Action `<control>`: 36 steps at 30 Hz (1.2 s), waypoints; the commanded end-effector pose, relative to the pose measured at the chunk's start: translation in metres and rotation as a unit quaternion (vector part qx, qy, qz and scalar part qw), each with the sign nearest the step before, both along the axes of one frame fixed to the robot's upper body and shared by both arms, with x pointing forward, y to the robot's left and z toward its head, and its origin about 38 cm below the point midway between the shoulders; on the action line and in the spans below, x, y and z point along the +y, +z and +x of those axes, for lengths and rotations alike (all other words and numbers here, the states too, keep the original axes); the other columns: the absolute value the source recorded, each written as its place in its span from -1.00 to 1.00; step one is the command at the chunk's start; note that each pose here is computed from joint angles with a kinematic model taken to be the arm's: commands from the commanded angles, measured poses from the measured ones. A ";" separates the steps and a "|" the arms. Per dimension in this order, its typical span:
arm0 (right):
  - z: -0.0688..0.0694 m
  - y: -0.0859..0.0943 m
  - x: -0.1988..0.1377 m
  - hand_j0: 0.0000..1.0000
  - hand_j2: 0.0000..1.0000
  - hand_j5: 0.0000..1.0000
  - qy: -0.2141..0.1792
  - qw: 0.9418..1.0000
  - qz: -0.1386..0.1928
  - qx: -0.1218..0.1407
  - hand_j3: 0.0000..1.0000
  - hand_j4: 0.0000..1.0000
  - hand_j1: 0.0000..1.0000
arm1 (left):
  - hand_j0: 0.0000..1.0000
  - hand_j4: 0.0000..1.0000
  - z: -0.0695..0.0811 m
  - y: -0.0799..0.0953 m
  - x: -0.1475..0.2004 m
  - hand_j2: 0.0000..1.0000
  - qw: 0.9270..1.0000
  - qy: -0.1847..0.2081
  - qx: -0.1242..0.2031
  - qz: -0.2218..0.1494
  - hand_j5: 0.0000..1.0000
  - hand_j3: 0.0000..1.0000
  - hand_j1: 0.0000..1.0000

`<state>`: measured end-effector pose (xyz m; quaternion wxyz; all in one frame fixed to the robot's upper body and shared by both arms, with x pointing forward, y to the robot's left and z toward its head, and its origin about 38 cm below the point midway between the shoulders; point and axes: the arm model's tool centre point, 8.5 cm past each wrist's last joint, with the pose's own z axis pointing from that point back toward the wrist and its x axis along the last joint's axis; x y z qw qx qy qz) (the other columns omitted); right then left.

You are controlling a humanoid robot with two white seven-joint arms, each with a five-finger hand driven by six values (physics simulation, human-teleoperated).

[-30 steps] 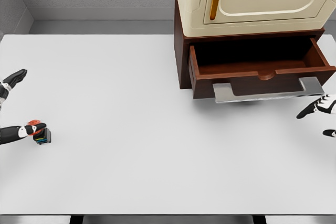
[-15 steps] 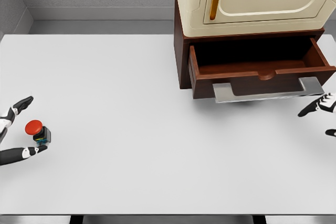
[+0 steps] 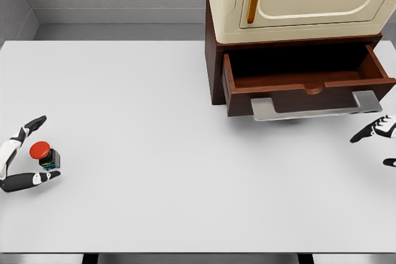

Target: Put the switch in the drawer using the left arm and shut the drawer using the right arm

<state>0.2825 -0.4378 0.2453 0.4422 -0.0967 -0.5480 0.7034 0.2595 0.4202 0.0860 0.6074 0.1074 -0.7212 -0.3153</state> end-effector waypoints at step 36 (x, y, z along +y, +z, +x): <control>-0.008 -0.003 -0.007 0.48 0.48 0.48 -0.013 1.000 0.004 0.010 0.48 0.48 0.48 | 0.93 0.93 0.002 -0.009 0.004 0.93 0.999 0.032 0.022 -0.029 0.93 0.93 0.93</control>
